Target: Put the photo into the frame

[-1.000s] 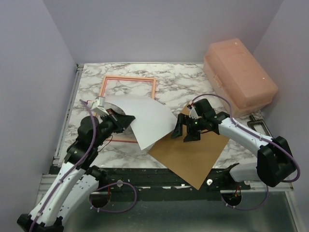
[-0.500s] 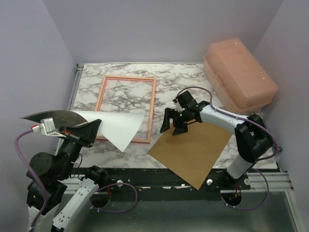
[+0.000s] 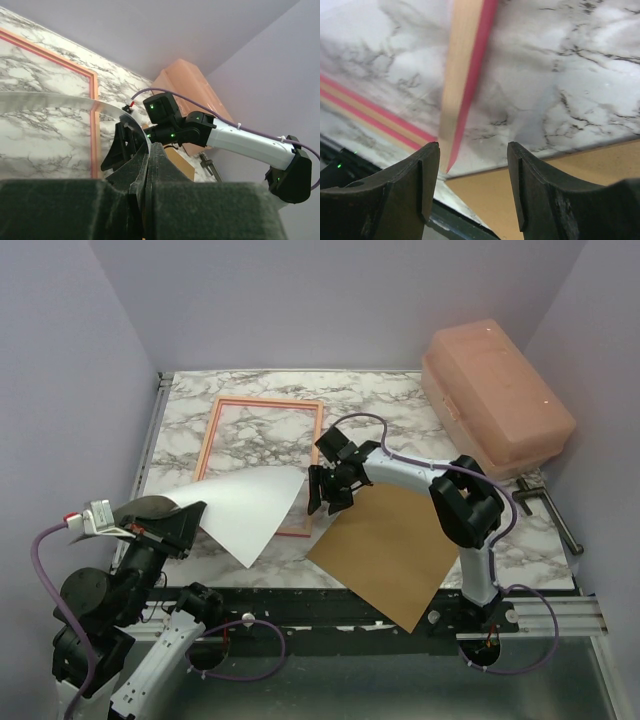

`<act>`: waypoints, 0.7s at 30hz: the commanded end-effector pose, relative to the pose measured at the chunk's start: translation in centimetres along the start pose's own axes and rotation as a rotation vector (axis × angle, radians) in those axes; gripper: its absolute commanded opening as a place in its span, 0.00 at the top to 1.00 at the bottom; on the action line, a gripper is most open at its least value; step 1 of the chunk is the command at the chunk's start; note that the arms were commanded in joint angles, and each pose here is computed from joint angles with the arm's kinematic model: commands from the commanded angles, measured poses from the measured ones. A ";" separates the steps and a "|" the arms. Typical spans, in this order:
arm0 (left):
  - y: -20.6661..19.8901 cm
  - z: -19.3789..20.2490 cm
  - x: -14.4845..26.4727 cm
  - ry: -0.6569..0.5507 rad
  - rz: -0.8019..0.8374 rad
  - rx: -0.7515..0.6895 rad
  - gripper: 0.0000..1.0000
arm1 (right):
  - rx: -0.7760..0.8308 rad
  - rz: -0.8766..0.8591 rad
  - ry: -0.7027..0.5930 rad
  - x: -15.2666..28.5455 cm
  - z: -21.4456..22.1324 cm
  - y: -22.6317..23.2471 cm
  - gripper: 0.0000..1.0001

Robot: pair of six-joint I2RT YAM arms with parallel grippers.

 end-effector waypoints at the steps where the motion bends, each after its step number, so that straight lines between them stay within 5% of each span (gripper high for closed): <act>1: 0.3 0.0 0.6 -0.010 -0.003 -0.001 1.00 | -0.006 0.145 0.007 -1.6 0.3 -2.4 0.39; 16: 1.2 1.1 0.5 0.012 -0.017 0.013 1.00 | 0.017 0.150 0.038 -4.3 0.9 -0.9 0.41; 21: 1.1 1.2 0.4 0.017 -0.013 0.015 1.00 | 0.028 0.212 0.037 -4.8 1.1 -1.5 0.65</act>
Point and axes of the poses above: each gripper's point midway between its finger pads, its own x axis back along the fingers, its own y axis along the line the jaws close on, z = x × y, the point moved 1 cm from there along x, back along the fingers, and after that the axes turned 1 degree about x, right-handed, at the moved point
